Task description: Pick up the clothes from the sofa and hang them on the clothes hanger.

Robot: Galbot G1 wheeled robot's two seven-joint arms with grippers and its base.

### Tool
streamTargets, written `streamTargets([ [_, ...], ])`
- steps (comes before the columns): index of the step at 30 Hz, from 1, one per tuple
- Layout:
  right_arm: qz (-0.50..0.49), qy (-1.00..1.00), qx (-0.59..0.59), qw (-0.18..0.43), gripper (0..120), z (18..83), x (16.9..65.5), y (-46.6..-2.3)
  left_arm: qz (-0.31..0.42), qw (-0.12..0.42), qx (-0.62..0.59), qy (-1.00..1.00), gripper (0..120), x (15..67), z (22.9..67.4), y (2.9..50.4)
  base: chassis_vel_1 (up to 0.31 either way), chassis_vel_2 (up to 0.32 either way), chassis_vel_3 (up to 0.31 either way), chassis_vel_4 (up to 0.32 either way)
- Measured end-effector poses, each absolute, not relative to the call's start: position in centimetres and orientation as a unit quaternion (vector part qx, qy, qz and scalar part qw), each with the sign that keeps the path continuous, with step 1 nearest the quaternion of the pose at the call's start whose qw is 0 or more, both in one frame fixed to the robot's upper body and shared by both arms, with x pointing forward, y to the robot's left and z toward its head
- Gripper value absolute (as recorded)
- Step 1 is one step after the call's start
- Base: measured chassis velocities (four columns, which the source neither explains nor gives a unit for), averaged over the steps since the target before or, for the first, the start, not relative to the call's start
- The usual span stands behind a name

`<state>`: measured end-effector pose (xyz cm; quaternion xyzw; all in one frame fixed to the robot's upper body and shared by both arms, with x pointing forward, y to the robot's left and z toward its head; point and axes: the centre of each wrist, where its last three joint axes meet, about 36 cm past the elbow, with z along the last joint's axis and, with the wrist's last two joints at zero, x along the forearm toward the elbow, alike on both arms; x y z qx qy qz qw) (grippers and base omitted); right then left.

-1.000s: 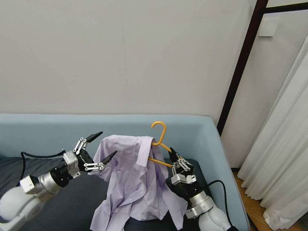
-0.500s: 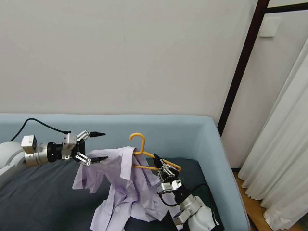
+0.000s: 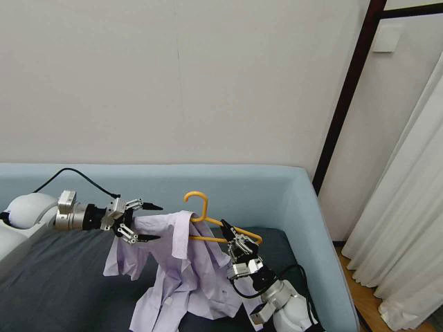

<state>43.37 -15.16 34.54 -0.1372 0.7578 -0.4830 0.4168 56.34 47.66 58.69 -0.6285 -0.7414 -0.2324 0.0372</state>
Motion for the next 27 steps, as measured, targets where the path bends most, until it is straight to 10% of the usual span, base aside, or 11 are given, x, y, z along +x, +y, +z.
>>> streamTargets([
  [15,-0.477,0.758,-0.123,0.427,5,34.6,43.6,-14.6,-0.232,0.061,-0.663,-0.709,8,59.0,58.5,46.9,0.000,0.000,0.000,0.000],
  [22,-0.455,0.779,-0.121,0.414,10,34.4,43.2,-14.1,-0.229,0.059,-0.666,-0.708,7,59.4,58.3,46.9,0.000,0.000,0.000,0.000],
  [27,-0.262,0.871,-0.196,0.366,31,34.7,41.1,-12.3,-0.225,0.056,-0.659,-0.716,7,60.0,58.1,47.4,0.000,0.000,0.000,0.000],
])
